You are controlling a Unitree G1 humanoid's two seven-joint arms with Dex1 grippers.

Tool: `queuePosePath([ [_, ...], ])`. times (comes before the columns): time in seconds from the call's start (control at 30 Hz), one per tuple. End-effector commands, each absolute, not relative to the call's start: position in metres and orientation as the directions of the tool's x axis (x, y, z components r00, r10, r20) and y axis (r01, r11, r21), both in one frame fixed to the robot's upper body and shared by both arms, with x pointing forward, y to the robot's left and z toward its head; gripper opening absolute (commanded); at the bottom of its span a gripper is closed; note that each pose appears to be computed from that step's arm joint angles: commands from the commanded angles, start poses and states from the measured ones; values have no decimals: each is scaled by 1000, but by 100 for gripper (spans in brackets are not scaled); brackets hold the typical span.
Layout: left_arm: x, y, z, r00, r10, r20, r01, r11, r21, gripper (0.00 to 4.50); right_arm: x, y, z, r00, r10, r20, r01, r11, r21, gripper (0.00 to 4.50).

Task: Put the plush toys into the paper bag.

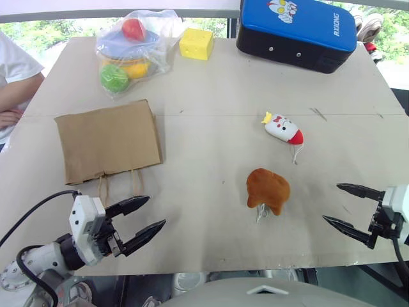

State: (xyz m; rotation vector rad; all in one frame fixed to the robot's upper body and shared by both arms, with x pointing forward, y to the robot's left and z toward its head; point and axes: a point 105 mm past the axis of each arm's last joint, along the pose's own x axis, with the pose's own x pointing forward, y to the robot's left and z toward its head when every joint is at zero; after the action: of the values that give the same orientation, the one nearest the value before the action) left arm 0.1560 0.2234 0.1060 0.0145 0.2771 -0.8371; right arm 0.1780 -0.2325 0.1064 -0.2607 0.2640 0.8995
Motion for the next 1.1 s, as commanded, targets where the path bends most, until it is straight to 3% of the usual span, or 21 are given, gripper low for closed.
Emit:
queuePosePath([
  [0.03,161,228,113,672,-705,-227,713,698,-58,441,183,-227,127,604,752,-263,-796,582,-164,446],
  [0.13,174,255,125,781,-606,-148,610,792,-27,441,190,-196,156,555,824,-110,-829,537,-159,446],
  [0.23,171,273,137,794,-589,-148,599,801,23,441,188,-172,171,464,884,-55,-880,454,-136,446],
  [0.53,154,335,135,648,-616,-448,753,605,258,441,183,-123,181,195,978,-76,-965,178,-192,446],
  [0.77,181,333,129,586,-647,-488,810,445,382,441,182,-107,175,66,992,-106,-967,38,-251,446],
  [0.97,197,328,120,552,-668,-499,828,372,418,441,185,-97,175,19,996,-85,-961,-5,-276,446],
  [1.07,202,324,120,540,-684,-491,836,368,408,369,189,-94,177,19,998,-66,-959,-1,-284,450],
  [1.1,203,324,120,534,-687,-493,840,361,406,324,189,-94,177,20,998,-63,-959,1,-285,450],
])
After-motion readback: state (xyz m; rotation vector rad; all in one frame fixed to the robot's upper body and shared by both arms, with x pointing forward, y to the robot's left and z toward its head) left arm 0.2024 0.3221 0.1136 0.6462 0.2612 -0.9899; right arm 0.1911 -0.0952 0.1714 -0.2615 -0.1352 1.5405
